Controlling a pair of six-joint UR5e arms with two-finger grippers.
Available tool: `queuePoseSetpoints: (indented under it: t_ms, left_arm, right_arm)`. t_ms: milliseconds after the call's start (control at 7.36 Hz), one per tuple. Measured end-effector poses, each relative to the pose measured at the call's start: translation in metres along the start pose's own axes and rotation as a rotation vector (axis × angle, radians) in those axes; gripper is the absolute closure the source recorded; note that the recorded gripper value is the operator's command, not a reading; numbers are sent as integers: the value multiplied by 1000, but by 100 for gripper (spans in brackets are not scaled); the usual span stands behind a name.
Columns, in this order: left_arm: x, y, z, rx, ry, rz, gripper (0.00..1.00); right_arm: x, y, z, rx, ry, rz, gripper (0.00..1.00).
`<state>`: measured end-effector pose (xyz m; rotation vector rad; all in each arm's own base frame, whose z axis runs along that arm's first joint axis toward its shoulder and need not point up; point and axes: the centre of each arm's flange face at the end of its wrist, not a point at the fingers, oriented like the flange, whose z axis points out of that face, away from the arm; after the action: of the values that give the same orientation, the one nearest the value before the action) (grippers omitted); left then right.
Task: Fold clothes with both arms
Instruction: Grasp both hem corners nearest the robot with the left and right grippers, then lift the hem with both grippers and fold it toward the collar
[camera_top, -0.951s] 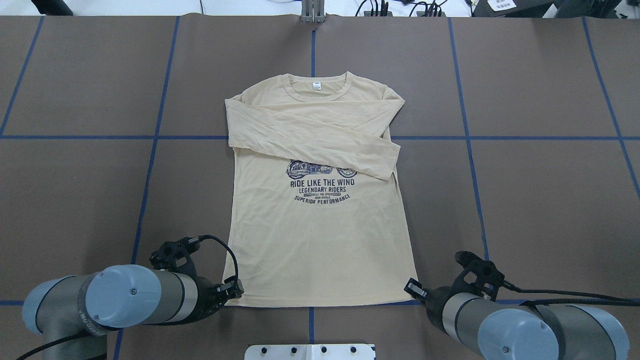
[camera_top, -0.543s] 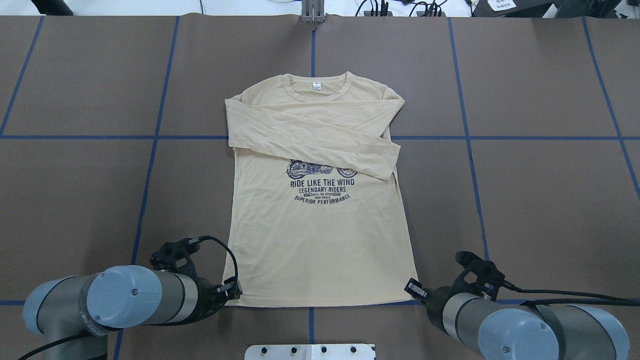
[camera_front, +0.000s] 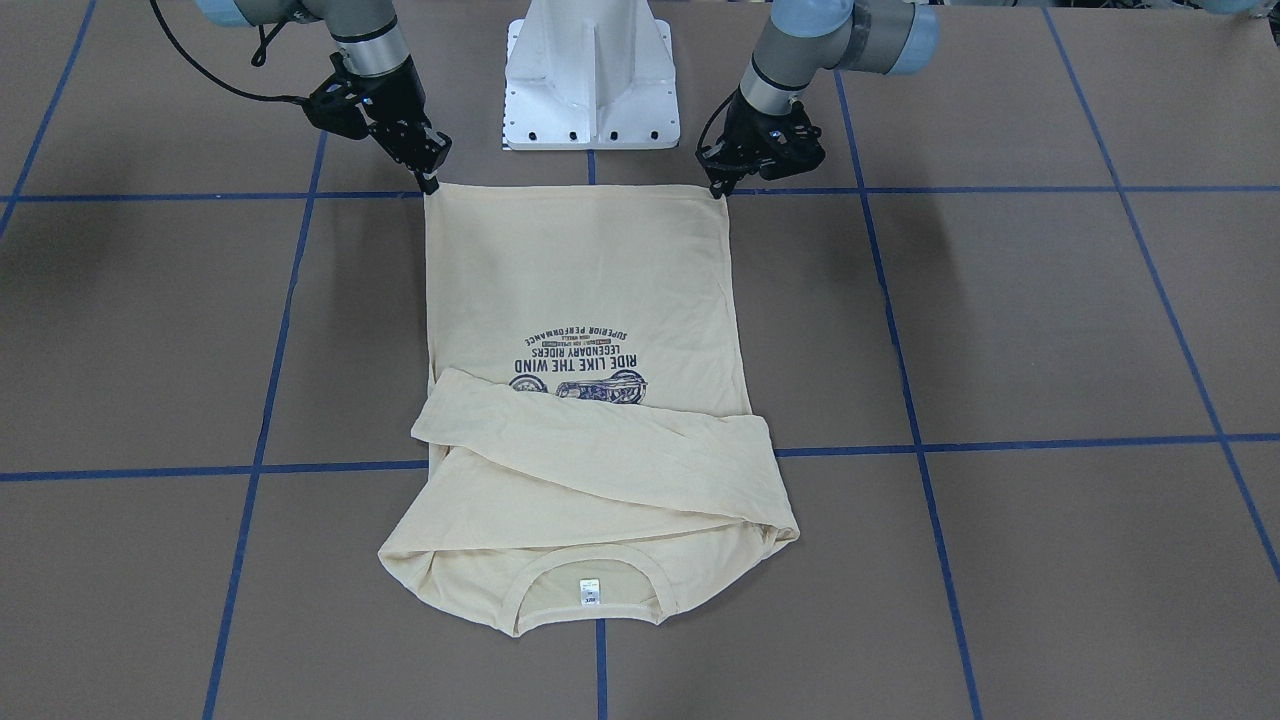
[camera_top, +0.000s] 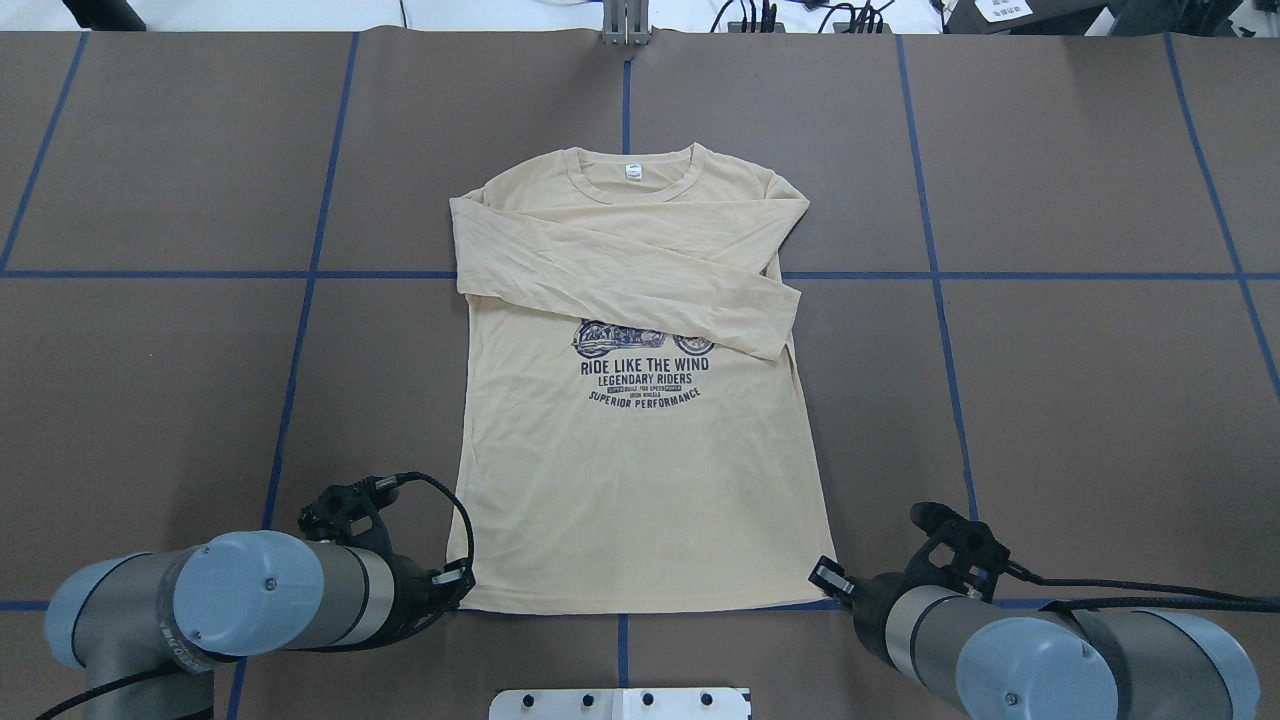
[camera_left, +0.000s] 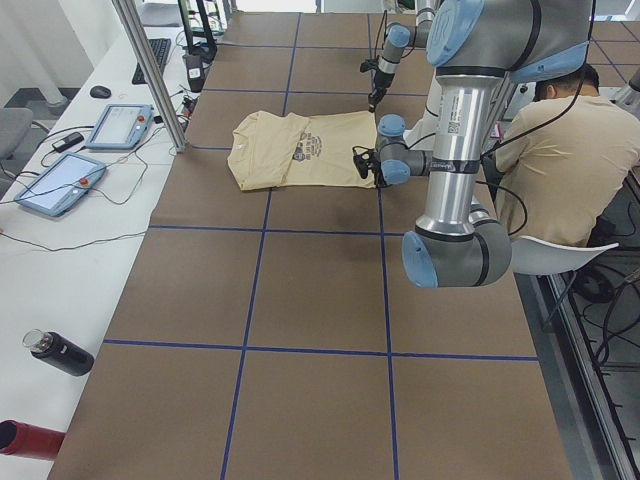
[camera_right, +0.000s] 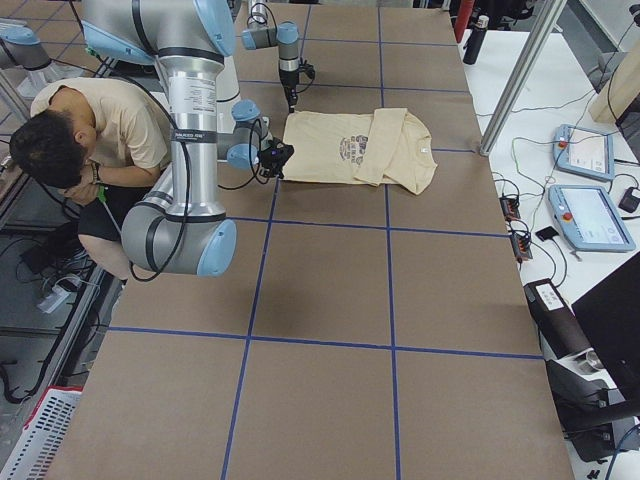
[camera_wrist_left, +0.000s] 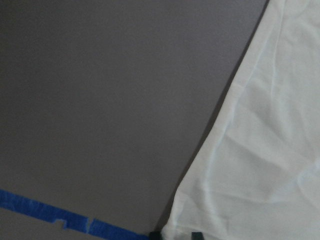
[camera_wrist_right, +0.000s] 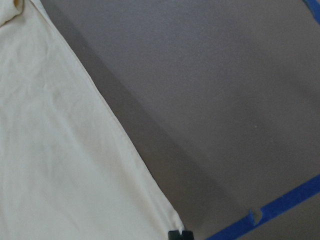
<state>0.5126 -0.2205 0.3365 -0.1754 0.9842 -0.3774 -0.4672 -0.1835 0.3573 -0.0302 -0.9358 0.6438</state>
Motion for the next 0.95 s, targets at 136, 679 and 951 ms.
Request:
queuePoseSetpoints:
  t_ms: [136, 679, 951]
  left_arm:
    - [0, 1, -6, -5, -3, 0, 100]
    - [-4, 17, -65, -92, -21, 2, 100]
    - [-1, 23, -88, -116, -5, 3, 100]
  right_arm:
    - [-1, 1, -2, -3, -3, 0, 100]
    - [17, 19, -50, -82, -15, 6, 100]
    - [23, 31, -65, -120, -14, 19, 100]
